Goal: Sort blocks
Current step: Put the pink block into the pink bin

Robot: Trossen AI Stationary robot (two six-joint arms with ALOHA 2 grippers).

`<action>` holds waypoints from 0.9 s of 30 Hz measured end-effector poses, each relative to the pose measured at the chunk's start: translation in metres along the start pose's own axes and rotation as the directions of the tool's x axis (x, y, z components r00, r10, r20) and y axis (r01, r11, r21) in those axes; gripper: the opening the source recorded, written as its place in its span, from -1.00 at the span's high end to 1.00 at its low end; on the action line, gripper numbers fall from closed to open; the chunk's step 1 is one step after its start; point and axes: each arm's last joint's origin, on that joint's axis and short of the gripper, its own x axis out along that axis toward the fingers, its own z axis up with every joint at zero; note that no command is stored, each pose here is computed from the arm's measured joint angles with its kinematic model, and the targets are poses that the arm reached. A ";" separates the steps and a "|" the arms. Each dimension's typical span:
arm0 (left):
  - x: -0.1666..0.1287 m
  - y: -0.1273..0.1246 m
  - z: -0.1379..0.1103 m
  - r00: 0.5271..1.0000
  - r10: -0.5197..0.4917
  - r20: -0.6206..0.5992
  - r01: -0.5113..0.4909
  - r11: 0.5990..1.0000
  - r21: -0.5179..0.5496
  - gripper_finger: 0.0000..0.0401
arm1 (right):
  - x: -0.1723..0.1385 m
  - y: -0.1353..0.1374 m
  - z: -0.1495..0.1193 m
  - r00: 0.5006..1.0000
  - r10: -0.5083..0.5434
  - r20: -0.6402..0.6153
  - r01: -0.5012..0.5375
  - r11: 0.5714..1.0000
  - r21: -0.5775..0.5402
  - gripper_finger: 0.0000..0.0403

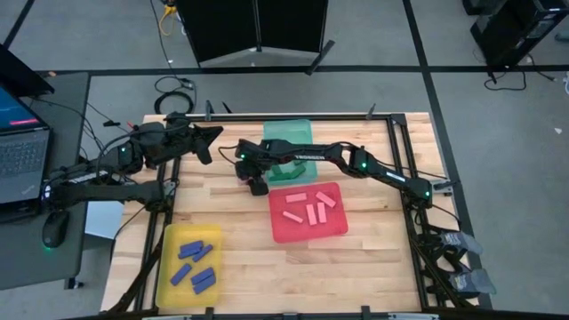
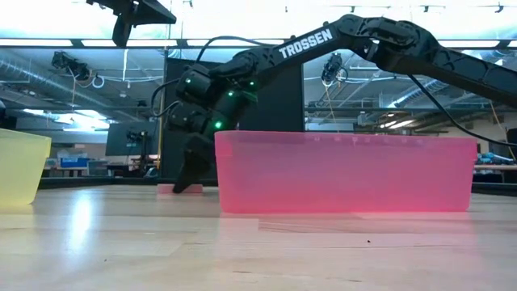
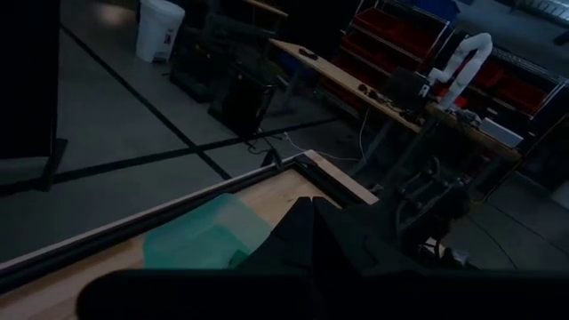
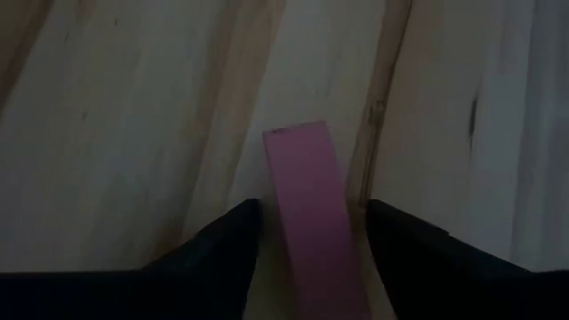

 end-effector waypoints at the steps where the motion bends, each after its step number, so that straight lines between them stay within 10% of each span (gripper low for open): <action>1: 0.000 0.000 0.000 1.000 0.000 0.000 0.000 1.000 0.000 0.94 | 0.000 0.000 0.000 1.000 0.000 0.000 0.000 1.000 0.000 -0.07; 7: 0.000 0.000 0.000 1.000 -0.001 0.000 0.001 1.000 0.000 0.94 | 0.002 0.004 0.002 1.000 -0.010 0.004 0.010 1.000 -0.012 0.43; 17: 0.000 0.000 0.000 1.000 -0.003 0.003 0.003 0.999 -0.032 0.94 | -0.015 0.001 0.020 0.993 -0.071 0.099 0.075 0.997 -0.032 0.45; 27: 0.000 -0.001 0.001 1.000 -0.021 0.000 0.021 0.999 -0.040 0.94 | -0.167 0.020 0.053 0.990 -0.007 0.143 0.012 0.999 -0.035 0.45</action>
